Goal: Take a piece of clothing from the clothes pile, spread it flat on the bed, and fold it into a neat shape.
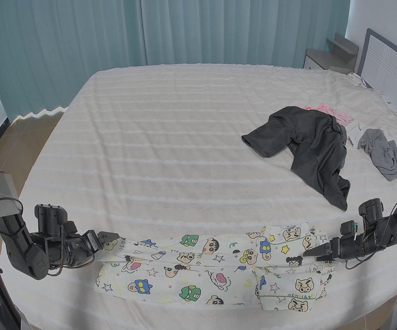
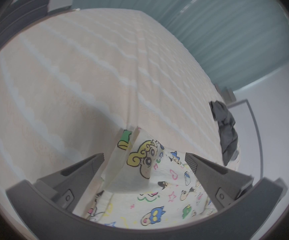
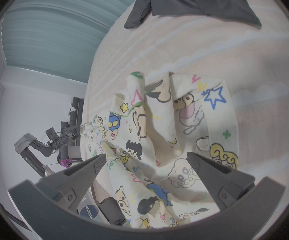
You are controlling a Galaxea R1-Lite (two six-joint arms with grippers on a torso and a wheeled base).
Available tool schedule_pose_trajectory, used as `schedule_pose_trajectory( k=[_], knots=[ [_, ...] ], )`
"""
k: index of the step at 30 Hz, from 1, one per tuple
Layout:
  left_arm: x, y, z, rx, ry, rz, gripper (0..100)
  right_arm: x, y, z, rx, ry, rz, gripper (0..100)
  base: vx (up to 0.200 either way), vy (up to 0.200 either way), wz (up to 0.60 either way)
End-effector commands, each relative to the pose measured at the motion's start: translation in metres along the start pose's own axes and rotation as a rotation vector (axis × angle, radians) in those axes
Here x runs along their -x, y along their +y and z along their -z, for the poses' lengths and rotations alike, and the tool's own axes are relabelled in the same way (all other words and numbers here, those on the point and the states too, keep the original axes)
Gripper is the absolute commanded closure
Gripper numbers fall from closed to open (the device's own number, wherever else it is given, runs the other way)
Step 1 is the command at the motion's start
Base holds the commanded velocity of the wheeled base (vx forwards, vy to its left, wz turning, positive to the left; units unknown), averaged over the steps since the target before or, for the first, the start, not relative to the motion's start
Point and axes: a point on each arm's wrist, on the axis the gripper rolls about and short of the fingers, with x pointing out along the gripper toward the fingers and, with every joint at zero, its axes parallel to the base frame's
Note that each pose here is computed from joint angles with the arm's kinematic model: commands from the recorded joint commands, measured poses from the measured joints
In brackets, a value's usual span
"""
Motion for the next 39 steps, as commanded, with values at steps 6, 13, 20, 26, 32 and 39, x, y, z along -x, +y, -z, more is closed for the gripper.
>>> schedule_pose_trajectory(
  k=[6,13,20,26,32,39],
  knots=[
    [-0.004,-0.008,0.001,0.235,0.027,0.049,0,0.011,0.002,0.010,0.009,-0.052,-0.031,0,0.000,0.000,0.00],
    [0.006,0.002,-0.011,0.035,-0.088,-0.019,0,0.012,0.003,0.014,0.015,-0.056,-0.032,0,0.000,0.000,0.00],
    [0.029,-0.024,-0.027,-0.054,-0.259,0.048,0,0.012,0.003,0.014,0.014,-0.055,-0.032,0,0.000,0.000,0.00],
    [0.032,-0.075,0.001,-0.097,-0.181,0.214,0,0.012,0.003,0.015,0.017,-0.058,-0.032,0,0.000,0.000,0.00],
    [-0.002,-0.084,0.036,-0.154,-0.049,0.176,0,0.013,0.003,0.019,0.016,-0.057,-0.032,0,0.000,0.000,0.00],
    [-0.047,-0.066,0.058,-0.223,0.002,0.027,0,0.013,0.003,0.019,0.016,-0.057,-0.033,0,0.000,0.000,0.00]
  ],
)
